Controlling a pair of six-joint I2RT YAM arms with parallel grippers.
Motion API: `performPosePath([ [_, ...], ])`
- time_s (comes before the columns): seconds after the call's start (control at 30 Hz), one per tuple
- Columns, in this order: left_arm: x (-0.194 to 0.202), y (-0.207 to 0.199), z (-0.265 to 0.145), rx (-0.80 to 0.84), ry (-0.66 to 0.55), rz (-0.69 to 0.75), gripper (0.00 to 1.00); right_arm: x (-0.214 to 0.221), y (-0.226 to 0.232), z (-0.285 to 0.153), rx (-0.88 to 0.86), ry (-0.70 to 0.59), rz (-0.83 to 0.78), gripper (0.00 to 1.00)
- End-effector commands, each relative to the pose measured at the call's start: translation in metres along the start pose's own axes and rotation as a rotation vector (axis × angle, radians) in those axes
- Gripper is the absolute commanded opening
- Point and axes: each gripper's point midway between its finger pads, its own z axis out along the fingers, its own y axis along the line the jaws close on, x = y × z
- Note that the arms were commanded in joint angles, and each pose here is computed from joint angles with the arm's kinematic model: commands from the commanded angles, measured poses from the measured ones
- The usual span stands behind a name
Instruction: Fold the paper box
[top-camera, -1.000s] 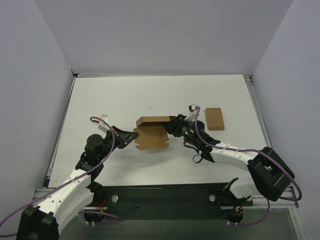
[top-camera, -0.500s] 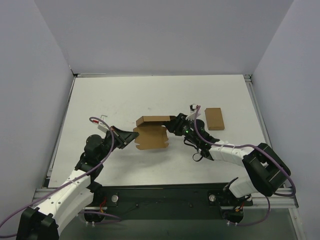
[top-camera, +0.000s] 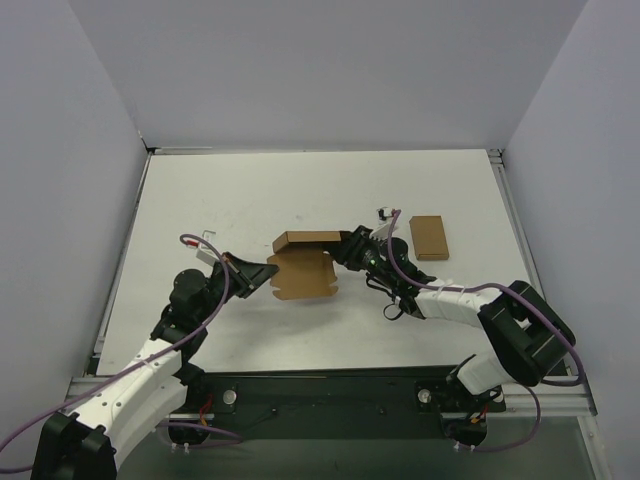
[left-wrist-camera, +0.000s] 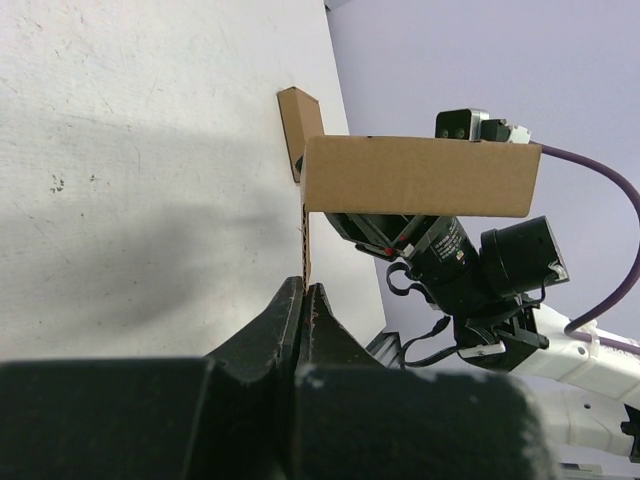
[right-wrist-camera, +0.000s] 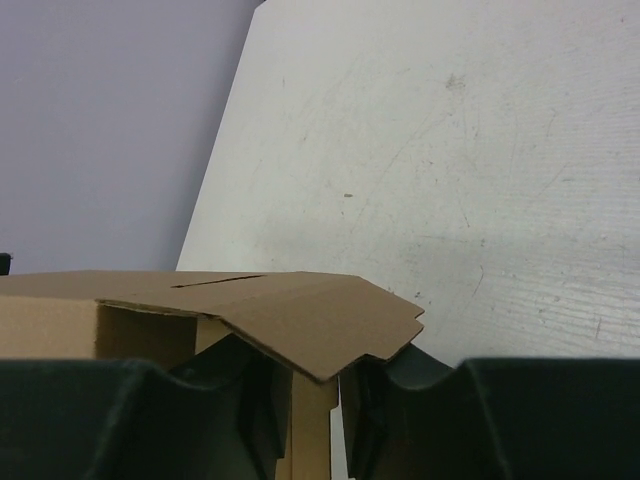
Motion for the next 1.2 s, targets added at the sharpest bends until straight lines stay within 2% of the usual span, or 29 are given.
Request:
performPosePath([
  [0.0, -0.003, -0.011, 0.002, 0.047, -0.015, 0.024, 0.00, -0.024, 0.037, 0.001, -0.115, -0.073, -0.027, 0.21],
  [0.27, 0.006, -0.003, 0.010, 0.004, 0.008, 0.058, 0.00, -0.019, 0.045, 0.002, -0.125, -0.068, -0.050, 0.13],
  [0.7, 0.026, -0.008, 0.020, 0.014, 0.042, 0.057, 0.00, -0.012, 0.049, 0.003, -0.109, -0.066, -0.107, 0.12],
  [1.03, 0.034, -0.007, 0.023, 0.016, 0.051, 0.047, 0.00, -0.004, 0.040, 0.001, -0.041, -0.071, -0.158, 0.15],
  [1.1, 0.032, -0.004, 0.022, 0.015, 0.041, 0.024, 0.00, -0.008, 0.035, 0.000, -0.008, -0.091, -0.152, 0.18],
  [1.17, 0.026, -0.004, 0.020, 0.023, 0.022, 0.014, 0.00, -0.011, 0.028, -0.004, 0.024, -0.095, -0.159, 0.27],
])
